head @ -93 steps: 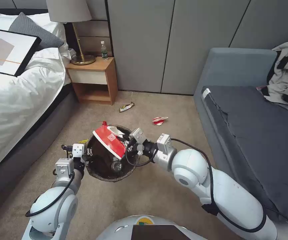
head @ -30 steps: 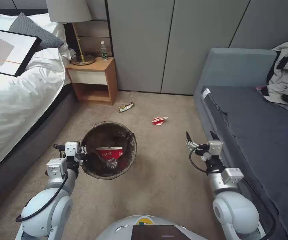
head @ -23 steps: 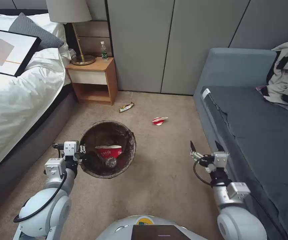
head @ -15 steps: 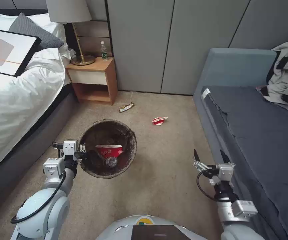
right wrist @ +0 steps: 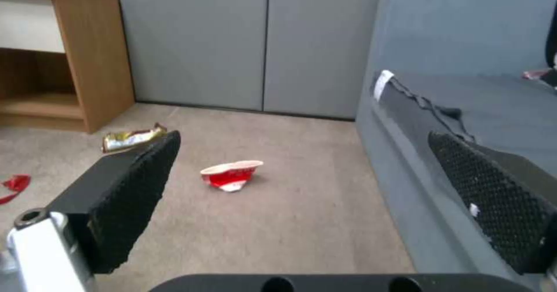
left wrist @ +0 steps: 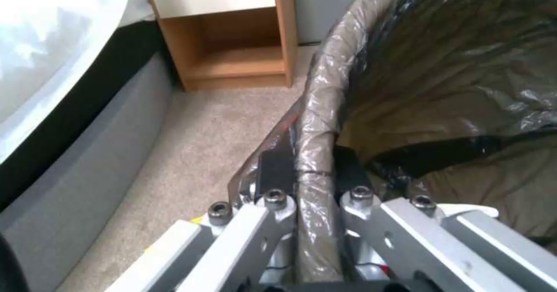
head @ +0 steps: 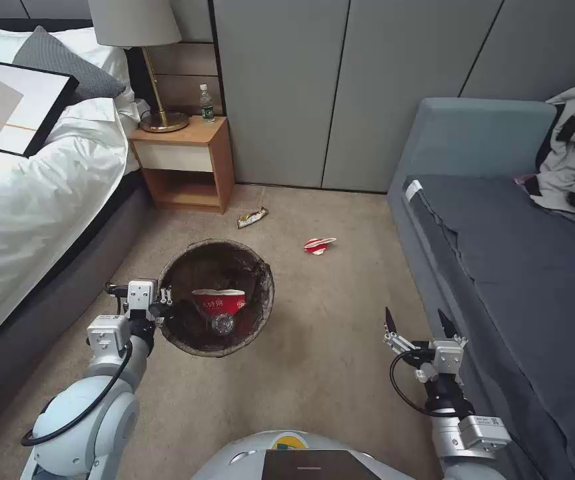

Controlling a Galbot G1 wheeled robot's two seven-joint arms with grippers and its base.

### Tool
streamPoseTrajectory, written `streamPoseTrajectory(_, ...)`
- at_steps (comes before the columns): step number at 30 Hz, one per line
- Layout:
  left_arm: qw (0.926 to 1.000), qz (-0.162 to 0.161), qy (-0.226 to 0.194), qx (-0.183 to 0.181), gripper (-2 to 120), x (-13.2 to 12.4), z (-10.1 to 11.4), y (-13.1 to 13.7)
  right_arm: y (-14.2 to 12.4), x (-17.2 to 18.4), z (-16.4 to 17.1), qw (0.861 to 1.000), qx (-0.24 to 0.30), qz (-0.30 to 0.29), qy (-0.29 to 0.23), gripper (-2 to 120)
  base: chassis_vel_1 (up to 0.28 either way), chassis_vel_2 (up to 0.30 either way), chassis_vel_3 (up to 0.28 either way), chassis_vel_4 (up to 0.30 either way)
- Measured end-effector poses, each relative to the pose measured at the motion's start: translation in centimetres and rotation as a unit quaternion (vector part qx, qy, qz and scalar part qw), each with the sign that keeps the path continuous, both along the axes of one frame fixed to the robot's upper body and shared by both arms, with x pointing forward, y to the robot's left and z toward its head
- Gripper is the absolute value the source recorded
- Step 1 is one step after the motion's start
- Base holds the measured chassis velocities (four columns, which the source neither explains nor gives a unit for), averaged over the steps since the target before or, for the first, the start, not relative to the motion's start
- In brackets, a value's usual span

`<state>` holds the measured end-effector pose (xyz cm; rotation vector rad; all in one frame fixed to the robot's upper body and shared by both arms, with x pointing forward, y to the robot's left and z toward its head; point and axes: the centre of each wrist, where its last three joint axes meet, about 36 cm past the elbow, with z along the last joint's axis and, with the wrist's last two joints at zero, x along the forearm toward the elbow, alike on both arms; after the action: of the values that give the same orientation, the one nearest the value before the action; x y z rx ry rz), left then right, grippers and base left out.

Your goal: Pick up the trash bin, then pick up the garbage from the floor and place it into the trash bin.

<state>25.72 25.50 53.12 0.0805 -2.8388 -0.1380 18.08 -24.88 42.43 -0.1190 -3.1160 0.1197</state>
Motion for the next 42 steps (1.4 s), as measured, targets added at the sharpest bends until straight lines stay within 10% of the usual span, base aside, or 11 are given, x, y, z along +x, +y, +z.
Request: streamPoseTrajectory(42,1.0000,0.002,0.002,-0.003,3,0.08,-0.20,-0.05,0.38,0.37,-0.37,1.000,0.008,0.005,0.004,100,-0.089,0.090,0.089,-0.087)
